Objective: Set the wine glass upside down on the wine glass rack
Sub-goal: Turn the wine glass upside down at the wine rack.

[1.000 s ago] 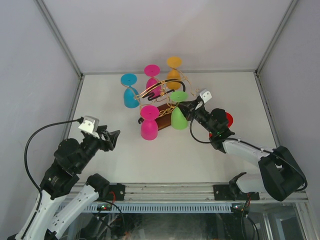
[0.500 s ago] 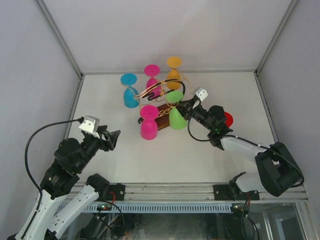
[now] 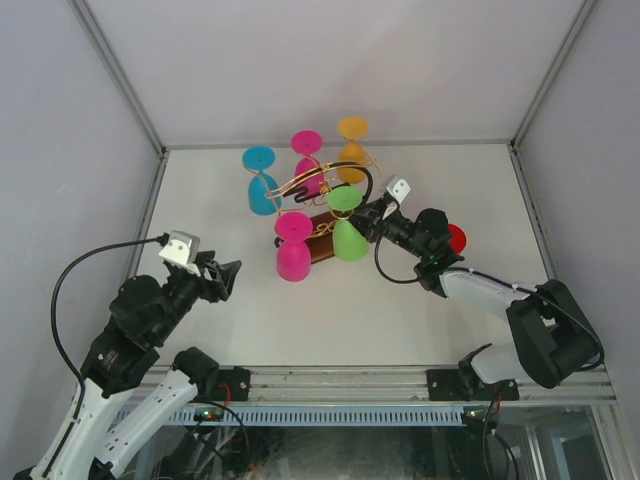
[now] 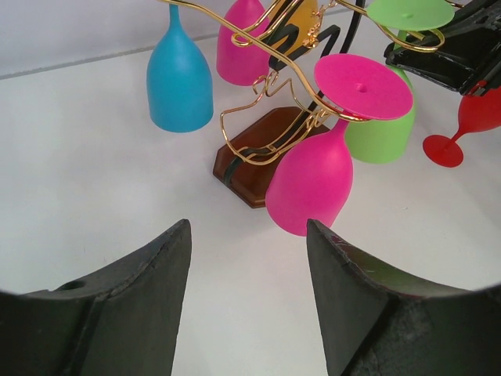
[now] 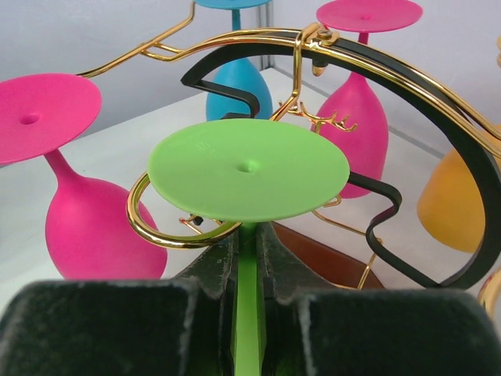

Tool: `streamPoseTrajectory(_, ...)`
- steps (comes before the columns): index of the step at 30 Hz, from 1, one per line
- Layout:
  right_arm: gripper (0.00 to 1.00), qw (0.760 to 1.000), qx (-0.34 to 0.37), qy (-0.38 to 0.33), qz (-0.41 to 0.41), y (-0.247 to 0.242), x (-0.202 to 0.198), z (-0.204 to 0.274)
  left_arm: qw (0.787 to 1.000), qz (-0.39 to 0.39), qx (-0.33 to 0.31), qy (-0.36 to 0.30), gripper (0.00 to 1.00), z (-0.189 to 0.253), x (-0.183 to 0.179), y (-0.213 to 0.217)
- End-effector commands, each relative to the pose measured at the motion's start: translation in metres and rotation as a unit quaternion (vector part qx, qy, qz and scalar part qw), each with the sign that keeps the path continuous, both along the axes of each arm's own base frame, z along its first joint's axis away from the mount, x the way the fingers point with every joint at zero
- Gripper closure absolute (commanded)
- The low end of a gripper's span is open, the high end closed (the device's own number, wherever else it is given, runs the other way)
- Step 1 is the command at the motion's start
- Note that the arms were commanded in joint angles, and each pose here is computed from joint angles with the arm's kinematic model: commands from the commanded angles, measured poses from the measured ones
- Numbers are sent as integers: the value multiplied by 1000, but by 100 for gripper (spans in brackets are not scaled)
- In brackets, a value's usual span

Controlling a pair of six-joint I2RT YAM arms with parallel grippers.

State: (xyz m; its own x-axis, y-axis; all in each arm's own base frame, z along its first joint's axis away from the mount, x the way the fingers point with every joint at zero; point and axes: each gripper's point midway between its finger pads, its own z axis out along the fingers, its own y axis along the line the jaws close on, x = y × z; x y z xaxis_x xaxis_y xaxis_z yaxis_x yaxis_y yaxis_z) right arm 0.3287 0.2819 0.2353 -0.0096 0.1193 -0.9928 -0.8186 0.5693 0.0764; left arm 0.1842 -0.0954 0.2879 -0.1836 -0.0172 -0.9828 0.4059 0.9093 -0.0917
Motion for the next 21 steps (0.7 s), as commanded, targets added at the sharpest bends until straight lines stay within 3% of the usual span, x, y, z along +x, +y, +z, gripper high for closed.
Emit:
streamPoseTrajectory(1, 100, 998, 17, -43, 37, 11, -3, 31, 1000, -5, 1, -2, 36, 0, 3, -3)
streamPoseTrajectory(21, 100, 992, 11, -51, 116, 21, -19, 30, 1000, -6, 8, 7, 36, -8, 6, -5)
